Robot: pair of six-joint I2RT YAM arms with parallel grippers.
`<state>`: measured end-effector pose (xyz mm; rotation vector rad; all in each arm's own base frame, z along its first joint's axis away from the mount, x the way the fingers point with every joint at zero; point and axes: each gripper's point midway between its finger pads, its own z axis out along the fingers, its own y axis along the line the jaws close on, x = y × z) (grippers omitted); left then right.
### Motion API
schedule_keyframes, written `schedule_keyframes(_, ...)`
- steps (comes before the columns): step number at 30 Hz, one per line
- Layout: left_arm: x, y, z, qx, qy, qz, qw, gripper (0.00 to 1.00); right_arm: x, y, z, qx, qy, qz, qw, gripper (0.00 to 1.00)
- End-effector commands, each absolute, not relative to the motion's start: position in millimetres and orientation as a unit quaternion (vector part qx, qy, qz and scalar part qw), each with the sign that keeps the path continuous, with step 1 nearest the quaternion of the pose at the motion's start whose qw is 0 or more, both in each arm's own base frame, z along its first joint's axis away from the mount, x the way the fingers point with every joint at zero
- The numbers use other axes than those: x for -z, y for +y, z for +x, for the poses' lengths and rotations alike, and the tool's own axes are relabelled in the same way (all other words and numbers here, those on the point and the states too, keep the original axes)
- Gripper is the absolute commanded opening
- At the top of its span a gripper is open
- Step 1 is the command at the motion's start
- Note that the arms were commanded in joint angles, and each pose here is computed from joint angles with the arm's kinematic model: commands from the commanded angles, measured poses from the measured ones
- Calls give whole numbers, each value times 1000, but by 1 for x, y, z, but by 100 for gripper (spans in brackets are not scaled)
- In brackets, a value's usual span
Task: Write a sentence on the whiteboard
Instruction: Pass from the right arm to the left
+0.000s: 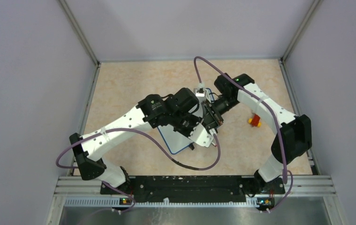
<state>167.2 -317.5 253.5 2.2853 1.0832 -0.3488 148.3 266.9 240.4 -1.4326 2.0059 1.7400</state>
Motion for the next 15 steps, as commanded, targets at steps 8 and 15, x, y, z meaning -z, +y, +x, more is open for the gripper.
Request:
schedule_keyframes(8,-274,-317,185,125,478,785,375,0,-280,268,188,-532,679,-463,205,43)
schedule_keyframes(15,-302,-308,198,231,552,689,409,0,-321,245,250,-434,732,-387,355,73)
